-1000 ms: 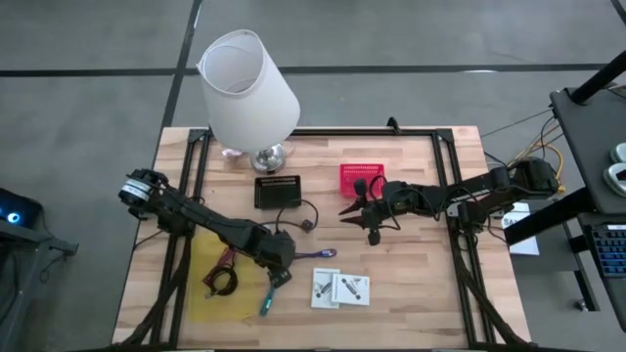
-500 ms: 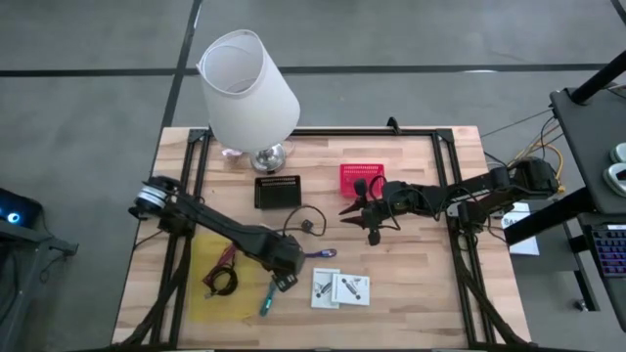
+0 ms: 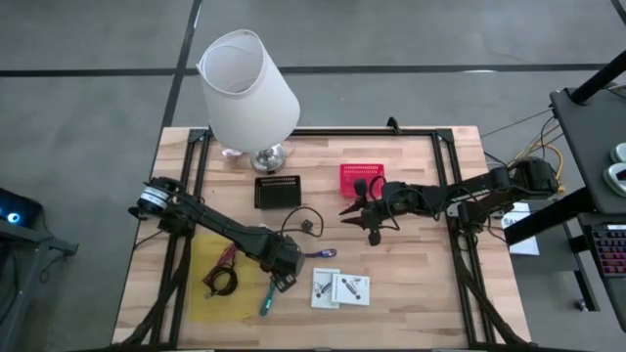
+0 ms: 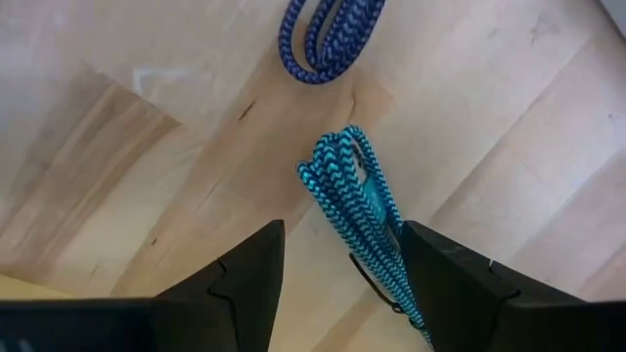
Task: Pick and place items into bin
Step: Put the blue charger cable into the yellow bin, then put the violet charger cable into the yellow bin
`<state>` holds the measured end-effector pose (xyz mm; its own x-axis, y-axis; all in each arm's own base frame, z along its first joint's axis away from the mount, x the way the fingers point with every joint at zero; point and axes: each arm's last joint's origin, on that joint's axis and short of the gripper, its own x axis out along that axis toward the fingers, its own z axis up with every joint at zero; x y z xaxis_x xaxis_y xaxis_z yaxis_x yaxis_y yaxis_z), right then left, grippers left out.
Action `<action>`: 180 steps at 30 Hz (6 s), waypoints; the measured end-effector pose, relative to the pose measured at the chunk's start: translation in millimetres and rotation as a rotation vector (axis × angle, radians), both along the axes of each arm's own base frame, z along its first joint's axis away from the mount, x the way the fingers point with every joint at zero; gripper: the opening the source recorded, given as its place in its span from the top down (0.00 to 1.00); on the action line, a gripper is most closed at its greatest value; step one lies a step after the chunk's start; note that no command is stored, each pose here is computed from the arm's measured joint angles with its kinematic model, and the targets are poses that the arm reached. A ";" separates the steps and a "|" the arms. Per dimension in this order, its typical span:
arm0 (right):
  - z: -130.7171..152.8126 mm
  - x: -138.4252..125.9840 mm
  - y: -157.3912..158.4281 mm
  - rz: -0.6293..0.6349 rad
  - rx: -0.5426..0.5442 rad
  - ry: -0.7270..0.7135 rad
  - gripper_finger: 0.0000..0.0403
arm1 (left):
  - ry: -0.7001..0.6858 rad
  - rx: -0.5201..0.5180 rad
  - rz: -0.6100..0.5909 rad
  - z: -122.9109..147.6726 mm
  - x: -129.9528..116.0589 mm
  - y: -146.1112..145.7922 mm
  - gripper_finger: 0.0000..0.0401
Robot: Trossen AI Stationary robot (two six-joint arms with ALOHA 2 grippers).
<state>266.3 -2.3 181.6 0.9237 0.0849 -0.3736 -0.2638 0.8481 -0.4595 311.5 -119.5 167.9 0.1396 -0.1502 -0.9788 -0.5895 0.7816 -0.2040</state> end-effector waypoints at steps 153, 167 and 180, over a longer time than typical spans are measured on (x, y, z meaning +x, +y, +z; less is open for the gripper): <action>-0.6 -0.2 0.0 0.000 0.000 0.006 0.83 | 0.378 0.322 -0.167 56.2 -90.8 17.4 0.99; -0.6 -0.2 -0.1 0.000 0.000 0.006 0.83 | 0.382 0.320 -0.166 56.0 -91.1 17.4 0.93; -0.6 -0.2 0.0 0.000 -0.001 0.006 0.83 | 0.373 0.324 -0.190 60.4 -89.0 19.3 0.65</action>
